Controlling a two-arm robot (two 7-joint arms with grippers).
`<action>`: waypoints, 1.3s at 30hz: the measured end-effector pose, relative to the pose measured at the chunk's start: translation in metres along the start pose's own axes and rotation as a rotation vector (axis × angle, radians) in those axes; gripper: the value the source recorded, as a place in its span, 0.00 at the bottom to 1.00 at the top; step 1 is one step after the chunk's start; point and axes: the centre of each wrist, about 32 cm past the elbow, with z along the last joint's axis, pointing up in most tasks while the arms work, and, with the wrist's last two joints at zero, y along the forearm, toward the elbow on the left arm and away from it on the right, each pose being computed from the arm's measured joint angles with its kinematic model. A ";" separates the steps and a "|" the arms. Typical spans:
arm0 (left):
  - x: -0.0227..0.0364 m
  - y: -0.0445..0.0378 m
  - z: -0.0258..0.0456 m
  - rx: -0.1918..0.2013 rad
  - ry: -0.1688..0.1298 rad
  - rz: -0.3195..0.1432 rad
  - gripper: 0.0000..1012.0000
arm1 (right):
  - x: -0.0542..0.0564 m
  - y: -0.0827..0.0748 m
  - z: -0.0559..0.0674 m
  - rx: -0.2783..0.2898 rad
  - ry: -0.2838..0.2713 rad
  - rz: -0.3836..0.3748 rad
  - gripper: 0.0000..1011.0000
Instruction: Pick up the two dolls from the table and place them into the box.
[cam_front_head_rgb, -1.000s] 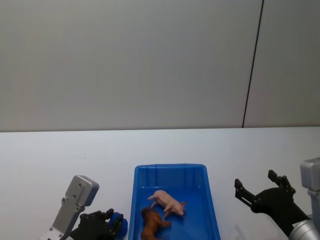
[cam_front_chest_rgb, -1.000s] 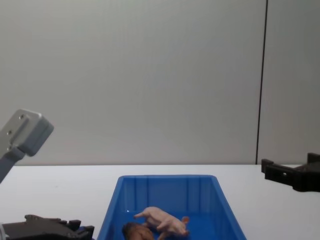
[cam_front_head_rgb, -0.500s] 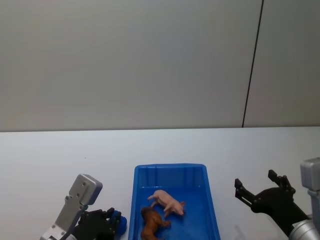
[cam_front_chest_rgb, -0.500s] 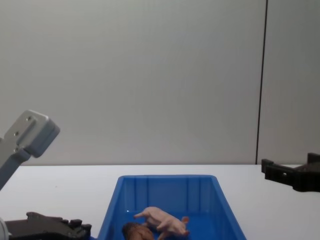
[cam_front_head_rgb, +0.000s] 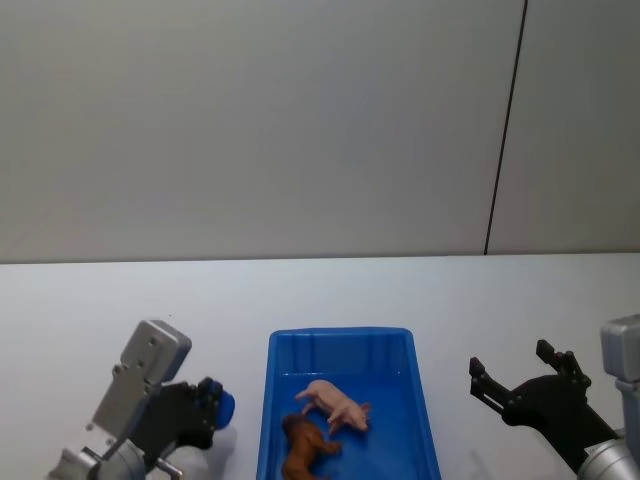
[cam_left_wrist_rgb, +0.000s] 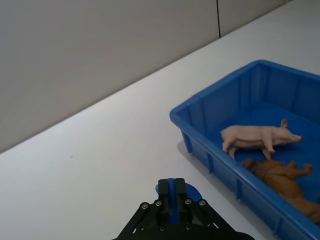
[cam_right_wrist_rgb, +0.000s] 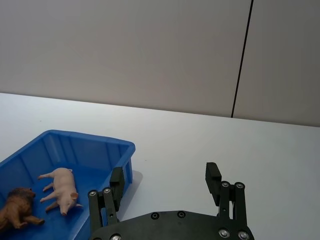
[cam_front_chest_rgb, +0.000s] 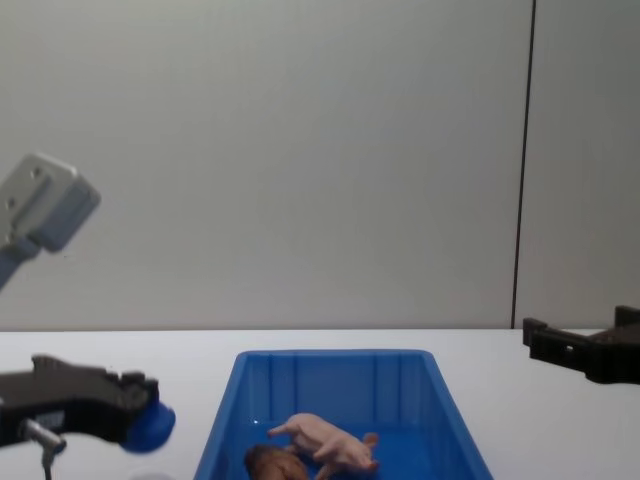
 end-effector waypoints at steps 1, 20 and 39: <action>0.0016 0.0014 0.0038 -0.013 -0.009 0.008 0.07 | 0.000 0.000 0.000 0.000 0.000 0.000 0.99; 0.0092 0.0047 0.0352 -0.183 -0.032 -0.041 0.03 | 0.000 0.000 0.000 0.000 0.000 0.000 0.99; -0.0155 -0.0256 0.0678 -0.366 0.007 -0.271 0.48 | 0.000 0.000 0.000 0.000 0.000 0.000 0.99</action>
